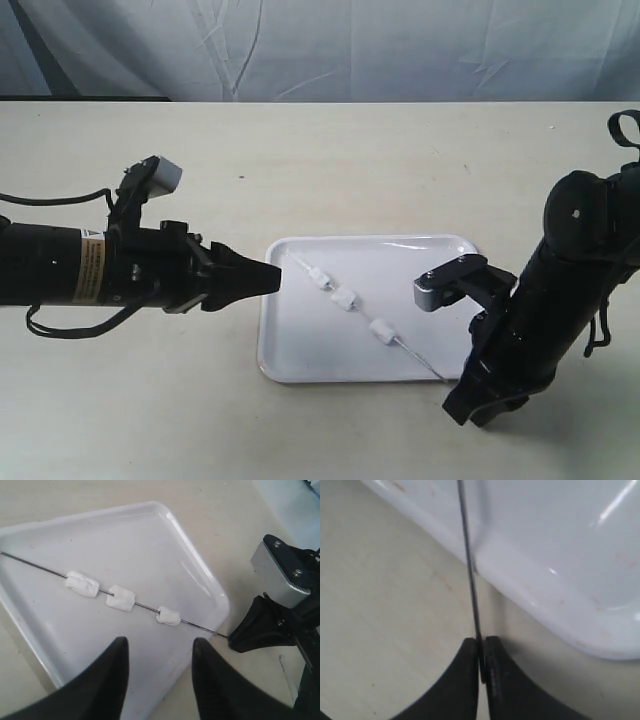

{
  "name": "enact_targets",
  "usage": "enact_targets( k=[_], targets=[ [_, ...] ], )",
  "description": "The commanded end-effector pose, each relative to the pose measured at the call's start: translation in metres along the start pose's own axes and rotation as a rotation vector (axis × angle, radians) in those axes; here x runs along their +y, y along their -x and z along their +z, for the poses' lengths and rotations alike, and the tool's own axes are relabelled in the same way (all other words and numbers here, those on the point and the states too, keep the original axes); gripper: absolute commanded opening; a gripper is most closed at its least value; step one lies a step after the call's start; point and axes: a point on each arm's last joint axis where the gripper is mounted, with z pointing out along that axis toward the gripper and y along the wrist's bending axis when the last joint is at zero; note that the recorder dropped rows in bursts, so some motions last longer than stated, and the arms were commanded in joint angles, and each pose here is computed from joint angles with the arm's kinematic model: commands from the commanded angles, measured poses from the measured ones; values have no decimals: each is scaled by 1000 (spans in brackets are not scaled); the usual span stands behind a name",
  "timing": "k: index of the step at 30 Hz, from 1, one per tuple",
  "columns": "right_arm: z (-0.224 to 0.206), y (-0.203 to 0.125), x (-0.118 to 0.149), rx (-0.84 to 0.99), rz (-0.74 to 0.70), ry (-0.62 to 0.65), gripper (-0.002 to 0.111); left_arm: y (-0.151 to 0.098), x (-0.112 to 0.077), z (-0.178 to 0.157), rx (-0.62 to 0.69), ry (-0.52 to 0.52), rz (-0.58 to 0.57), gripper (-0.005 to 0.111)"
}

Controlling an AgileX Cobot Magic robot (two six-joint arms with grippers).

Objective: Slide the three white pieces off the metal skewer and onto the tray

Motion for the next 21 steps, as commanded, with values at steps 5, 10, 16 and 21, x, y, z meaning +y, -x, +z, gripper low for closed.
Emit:
enact_targets(
  k=[5,10,16,21],
  targets=[
    [1,0,0,-4,-1,0,-1,0,-3,1,-1,-22,3,40],
    [1,-2,2,14,7,23,-1,0,-1,1,-2,-5,-1,40],
    [-6,-6,8,34,-3,50,-1,1,2,1,-6,24,-75,40],
    [-24,-9,15,-16,-24,46,-1,3,2,1,-33,25,-207,40]
  ],
)
